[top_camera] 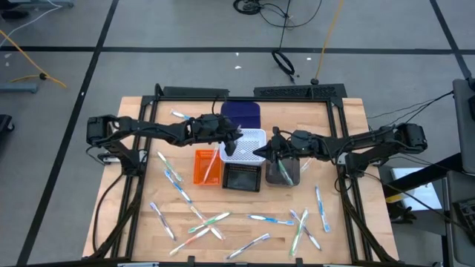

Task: Pick & Place Toothbrushes
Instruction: Put the purple toothbrush into the white basket, then put the orange toothbrush into the orange basket

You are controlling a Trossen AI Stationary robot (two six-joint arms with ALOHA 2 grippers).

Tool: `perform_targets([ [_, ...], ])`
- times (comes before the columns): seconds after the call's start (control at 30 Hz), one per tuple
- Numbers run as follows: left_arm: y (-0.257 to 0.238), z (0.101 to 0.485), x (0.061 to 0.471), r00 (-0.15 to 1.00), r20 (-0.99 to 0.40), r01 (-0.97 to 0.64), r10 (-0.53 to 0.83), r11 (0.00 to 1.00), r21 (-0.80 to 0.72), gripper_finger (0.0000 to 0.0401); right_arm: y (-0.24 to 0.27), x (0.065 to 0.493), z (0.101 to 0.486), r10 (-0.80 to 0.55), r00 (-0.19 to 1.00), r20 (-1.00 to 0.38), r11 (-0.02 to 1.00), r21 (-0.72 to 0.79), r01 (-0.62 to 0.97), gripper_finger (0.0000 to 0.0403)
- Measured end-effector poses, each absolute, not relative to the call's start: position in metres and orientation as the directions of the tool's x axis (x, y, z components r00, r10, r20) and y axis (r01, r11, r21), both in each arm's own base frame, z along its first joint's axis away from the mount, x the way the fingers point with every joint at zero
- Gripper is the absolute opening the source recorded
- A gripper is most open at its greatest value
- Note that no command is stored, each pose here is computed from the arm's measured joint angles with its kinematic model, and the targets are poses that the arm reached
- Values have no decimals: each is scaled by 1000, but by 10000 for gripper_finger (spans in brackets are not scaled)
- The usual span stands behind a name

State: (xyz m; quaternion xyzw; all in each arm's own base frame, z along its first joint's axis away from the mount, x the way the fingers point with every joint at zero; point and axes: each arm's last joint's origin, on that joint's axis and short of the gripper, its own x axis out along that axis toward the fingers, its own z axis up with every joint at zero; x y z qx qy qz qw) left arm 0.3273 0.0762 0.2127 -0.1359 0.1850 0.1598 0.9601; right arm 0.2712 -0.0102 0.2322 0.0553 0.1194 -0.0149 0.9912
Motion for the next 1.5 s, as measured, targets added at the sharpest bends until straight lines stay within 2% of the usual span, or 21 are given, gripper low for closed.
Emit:
perform_targets([
  [0.27, 77, 213, 327, 877, -393, -369, 276, 912, -181, 132, -10, 271, 232, -16, 969, -245, 993, 106, 43, 0],
  [0.8, 75, 208, 325, 852, -452, -373, 264, 911, -173, 134, -10, 253, 230, -41, 921, -388, 993, 85, 80, 0],
  [1.03, 71, 207, 326, 853, -458, -362, 251, 916, -173, 134, -10, 221, 235, -151, 835, -530, 976, 55, 211, 0],
  [1.3, 68, 207, 326, 855, -459, -347, 242, 924, -159, 134, -5, 189, 243, -209, 774, -598, 956, 41, 290, 0],
  [1.5, 67, 206, 326, 862, -464, -316, 206, 933, -172, 134, -7, 168, 232, -258, 629, -734, 925, 0, 379, 0],
])
